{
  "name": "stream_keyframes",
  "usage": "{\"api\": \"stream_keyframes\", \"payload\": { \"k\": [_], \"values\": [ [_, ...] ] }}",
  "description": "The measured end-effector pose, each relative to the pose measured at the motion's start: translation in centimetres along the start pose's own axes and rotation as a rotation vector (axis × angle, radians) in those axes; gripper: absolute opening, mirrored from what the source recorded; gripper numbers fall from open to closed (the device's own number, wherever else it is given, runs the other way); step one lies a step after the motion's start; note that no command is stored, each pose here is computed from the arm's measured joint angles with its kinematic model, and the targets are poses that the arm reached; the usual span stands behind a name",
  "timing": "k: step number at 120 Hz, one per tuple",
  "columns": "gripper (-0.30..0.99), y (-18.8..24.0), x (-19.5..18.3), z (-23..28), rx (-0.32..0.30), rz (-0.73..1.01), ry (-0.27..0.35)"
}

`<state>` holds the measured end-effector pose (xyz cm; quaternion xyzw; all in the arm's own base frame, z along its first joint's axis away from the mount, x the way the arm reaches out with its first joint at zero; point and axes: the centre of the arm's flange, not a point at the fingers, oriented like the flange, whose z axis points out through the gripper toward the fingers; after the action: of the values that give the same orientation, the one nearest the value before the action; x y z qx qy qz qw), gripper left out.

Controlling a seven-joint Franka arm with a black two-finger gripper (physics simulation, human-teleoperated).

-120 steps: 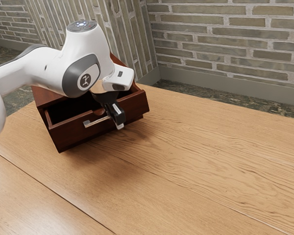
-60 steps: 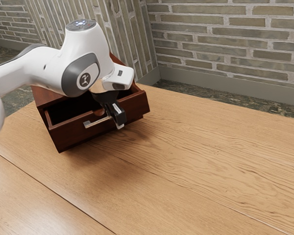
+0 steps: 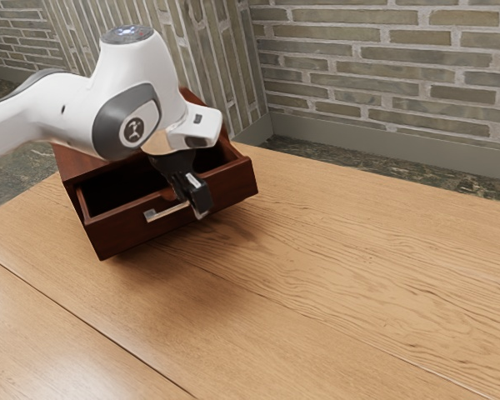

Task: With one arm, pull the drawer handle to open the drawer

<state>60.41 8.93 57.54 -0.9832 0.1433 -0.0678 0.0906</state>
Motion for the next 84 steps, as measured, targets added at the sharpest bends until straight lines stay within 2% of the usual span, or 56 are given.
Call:
{"api": "stream_keyframes", "payload": {
  "k": [17,37,52,70,77,84],
  "values": [
    [0.55,0.4,-0.3,-1.6,0.004,-0.006,0.016],
    [0.6,2.0,-0.3,-4.4,0.013,0.007,0.047],
    [0.63,3.9,-1.9,-10.9,0.011,-0.016,0.101],
    [0.64,9.7,-5.0,-19.5,-0.036,0.006,0.172],
    [0.65,9.0,-7.7,-21.0,-0.068,-0.04,0.167],
    [0.65,8.7,-8.6,-21.3,-0.1,-0.074,0.147]
  ]
}}
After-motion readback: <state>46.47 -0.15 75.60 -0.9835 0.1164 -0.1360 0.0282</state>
